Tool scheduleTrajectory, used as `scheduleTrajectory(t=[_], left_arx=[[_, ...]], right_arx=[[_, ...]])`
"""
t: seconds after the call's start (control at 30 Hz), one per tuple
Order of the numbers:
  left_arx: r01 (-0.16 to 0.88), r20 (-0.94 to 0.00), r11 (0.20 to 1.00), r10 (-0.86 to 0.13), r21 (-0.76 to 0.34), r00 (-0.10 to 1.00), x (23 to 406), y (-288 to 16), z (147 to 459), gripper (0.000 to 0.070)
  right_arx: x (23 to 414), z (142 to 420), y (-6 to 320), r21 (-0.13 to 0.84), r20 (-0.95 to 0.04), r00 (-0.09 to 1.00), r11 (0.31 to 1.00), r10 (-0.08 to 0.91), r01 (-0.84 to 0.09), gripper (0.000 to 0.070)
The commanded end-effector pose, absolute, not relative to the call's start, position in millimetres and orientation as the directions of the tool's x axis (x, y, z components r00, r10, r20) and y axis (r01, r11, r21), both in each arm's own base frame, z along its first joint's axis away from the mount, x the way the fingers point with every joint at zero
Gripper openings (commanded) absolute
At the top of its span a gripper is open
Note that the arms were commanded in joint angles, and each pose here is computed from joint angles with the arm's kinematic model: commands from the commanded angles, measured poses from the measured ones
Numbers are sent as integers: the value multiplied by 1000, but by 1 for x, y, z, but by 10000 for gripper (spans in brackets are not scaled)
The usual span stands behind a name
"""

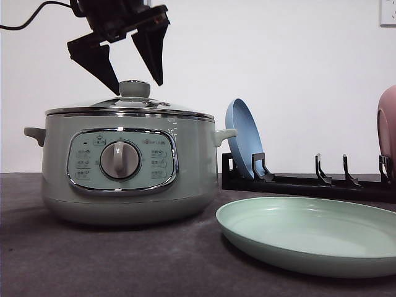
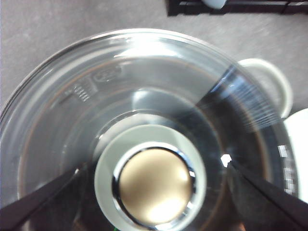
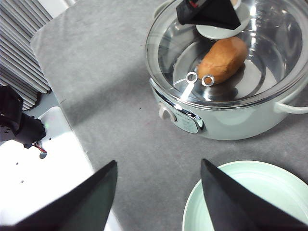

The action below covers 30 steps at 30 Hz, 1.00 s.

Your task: Transfer potato from steamer to green plate

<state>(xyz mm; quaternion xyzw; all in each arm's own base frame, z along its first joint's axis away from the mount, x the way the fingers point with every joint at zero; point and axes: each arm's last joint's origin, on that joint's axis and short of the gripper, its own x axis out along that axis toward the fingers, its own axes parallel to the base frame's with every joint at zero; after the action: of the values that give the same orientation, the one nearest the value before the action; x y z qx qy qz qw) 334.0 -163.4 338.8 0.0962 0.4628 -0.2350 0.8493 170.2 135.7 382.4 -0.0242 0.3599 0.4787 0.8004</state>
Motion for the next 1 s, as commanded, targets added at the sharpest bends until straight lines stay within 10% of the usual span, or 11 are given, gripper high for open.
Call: scheduleTrajectory(t=[0.0,0.37,0.7,0.87,0.97], left_arx=[[505,-829,863,-308,-36,467,339,-170,338,580],[508,-836,861,-304,-35,456,337,-172,337,316],[507,-859,861,-288,-38,424,334,-170,335,287],[507,-863,861,-285,-39,418,333,-170,335,36],[506,-868,861,-281,-40,410,332,-169,334,0]], right_arx=[[172,385,138,293,-594,287,534,751,-793,342],[172,385,138,289,-594,287,532,752,-795,342],[174,385,136,271,-600,314,556,736,-786,342],[174,385,136,272,-600,314,556,736,-785,342],[174,385,137,271,-599,314,556,736,-786,342]])
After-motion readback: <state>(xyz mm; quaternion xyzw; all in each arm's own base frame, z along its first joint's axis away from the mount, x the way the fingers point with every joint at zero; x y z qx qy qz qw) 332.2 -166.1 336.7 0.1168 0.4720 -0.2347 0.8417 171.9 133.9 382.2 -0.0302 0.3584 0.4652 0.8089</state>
